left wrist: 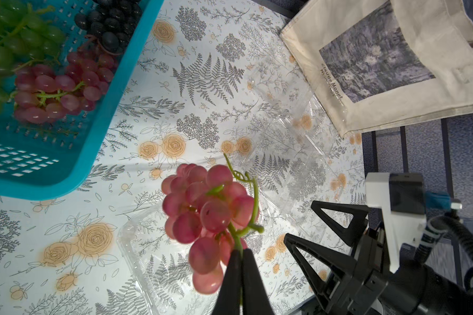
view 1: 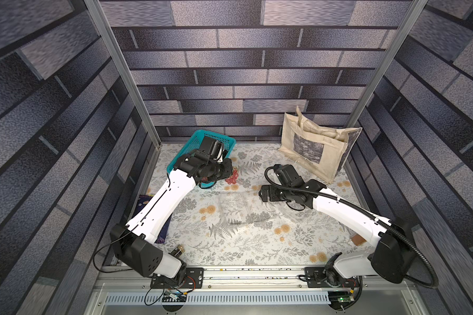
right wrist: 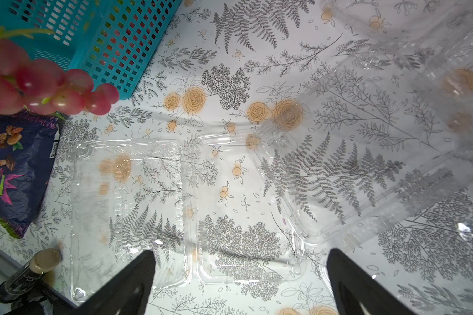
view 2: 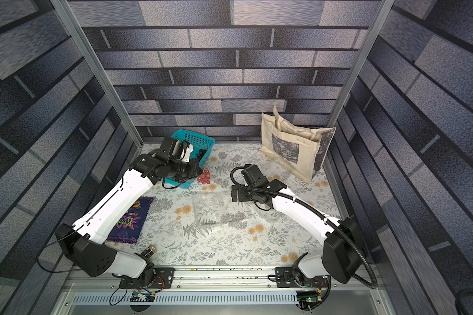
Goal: Pack grapes into containers
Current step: Place the grape into the packing box.
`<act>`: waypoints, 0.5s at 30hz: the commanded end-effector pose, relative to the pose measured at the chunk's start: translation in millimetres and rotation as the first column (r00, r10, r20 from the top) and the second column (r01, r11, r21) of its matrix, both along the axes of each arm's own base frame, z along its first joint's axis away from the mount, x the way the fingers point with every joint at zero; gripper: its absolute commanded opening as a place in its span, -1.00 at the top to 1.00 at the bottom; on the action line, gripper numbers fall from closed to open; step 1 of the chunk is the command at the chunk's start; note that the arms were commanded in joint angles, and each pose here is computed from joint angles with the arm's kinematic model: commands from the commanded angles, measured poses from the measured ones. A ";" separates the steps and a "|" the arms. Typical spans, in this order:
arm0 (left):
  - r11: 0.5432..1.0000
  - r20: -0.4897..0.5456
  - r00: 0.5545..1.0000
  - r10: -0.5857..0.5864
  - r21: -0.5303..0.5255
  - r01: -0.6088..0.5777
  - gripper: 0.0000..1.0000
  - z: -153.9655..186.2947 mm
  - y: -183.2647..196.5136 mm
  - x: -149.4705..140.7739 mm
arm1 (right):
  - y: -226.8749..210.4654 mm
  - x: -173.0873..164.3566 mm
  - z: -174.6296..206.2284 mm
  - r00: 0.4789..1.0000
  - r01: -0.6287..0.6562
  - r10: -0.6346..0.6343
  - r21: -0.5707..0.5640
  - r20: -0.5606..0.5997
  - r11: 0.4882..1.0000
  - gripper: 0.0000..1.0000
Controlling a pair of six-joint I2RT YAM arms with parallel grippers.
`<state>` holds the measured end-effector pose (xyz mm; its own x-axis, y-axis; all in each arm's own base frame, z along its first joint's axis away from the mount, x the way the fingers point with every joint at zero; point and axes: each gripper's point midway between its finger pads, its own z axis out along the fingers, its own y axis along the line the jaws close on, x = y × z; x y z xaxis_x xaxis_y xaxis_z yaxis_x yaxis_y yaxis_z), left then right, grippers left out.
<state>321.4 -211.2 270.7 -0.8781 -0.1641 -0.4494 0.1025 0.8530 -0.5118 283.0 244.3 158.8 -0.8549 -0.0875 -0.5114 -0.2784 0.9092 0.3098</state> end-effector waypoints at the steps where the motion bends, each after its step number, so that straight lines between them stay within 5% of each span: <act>1: 0.999 0.003 0.999 0.034 -0.014 -0.034 1.00 -3.1 4.9 -13.3 | -2.4 -5.7 3.3 1.000 0.015 -0.015 -0.001 0.011 1.000 -1.00; 15: 1.000 -0.101 0.995 0.028 0.004 -0.028 1.00 -76.4 -3.3 -64.5 | 17.4 -45.2 0.2 0.989 -0.081 0.082 -0.019 0.122 0.997 -1.00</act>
